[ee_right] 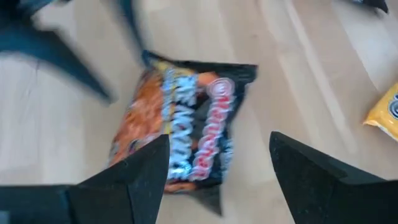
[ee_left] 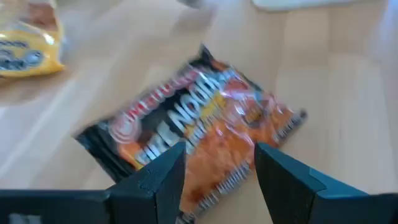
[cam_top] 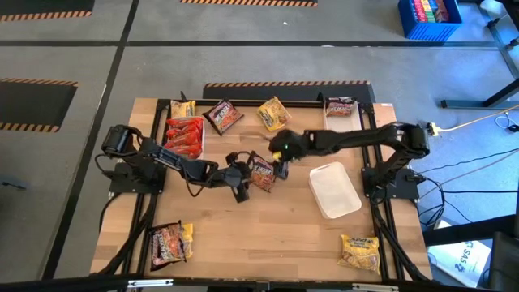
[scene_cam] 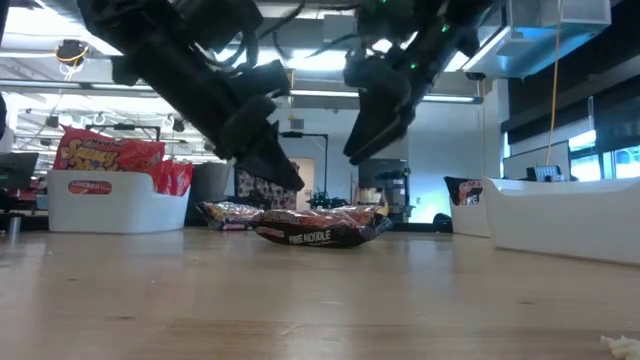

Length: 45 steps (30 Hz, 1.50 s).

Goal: Sort Maruchan noodles
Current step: Put the top right black noodle into the top right white bin

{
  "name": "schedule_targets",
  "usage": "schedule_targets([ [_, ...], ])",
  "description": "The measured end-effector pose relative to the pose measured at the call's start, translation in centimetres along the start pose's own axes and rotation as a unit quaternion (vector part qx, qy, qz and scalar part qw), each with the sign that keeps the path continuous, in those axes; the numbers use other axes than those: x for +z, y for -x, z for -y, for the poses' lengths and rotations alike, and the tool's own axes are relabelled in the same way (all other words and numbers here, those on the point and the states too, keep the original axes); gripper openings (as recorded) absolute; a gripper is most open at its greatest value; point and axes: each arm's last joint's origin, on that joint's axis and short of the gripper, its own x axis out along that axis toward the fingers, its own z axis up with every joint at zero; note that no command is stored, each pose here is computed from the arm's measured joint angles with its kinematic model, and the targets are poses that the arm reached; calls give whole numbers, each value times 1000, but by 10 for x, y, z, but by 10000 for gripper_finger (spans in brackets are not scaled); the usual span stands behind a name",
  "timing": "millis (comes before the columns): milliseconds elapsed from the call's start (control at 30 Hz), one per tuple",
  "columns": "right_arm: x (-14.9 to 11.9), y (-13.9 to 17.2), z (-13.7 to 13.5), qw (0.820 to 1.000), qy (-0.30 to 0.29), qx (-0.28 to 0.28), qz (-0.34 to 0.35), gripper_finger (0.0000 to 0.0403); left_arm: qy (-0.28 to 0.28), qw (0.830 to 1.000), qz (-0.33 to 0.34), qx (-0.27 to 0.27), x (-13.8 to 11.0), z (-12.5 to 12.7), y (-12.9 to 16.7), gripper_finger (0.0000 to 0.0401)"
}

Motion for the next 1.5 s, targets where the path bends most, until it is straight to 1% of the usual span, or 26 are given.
schedule_targets([
  [100, 3, -8, 25, 999, -45, 27, 11, 259, -9, 1000, -2, -3, -2, 4, 1, 184],
  [167, 0, -19, 38, 996, -78, 44, -1, 259, -11, 1000, -3, -1, -3, 4, 0, 184],
  [233, -3, -29, 47, 993, -103, 61, -7, 259, -15, 1000, -12, 2, -6, 4, -1, 184],
  [300, -7, -41, 50, 991, -113, 75, -18, 259, -12, 1000, -9, 2, -7, 5, -5, 184],
  [367, -15, -52, 50, 988, -118, 86, -43, 259, -16, 1000, -23, 6, -12, 5, -8, 184],
  [433, -20, -62, 50, 986, -121, 99, -54, 259, -18, 999, -31, 7, -18, 6, -13, 184],
  [533, -22, -71, 48, 980, -122, 147, -58, 259, -18, 999, -43, 10, -24, 7, -19, 184],
  [567, -23, -72, 48, 978, -125, 156, -62, 259, -17, 999, -47, 12, -27, 8, -21, 184],
  [733, -23, -75, 47, 976, -129, 164, -58, 259, -19, 998, -56, 23, -35, 9, -30, 184],
  [867, -23, -74, 46, 972, -132, 185, -58, 259, -17, 998, -61, 27, -37, 8, -32, 184],
  [967, -23, -75, 46, 969, -151, 184, -62, 259, -16, 998, -59, 26, -37, 8, -32, 184],
  [1067, -25, -79, 46, 962, -181, 190, -75, 260, -13, 998, -52, 24, -35, 9, -32, 184],
  [1200, -26, -83, 43, 952, -202, 216, -82, 260, -11, 999, -48, 22, -35, 9, -32, 184],
  [1300, -28, -87, 38, 948, -201, 230, -86, 260, -10, 999, -46, 20, -35, 9, -32, 184],
  [1500, -27, -88, 30, 947, -203, 232, -86, 260, -9, 999, -42, 16, -34, 10, -32, 184],
])
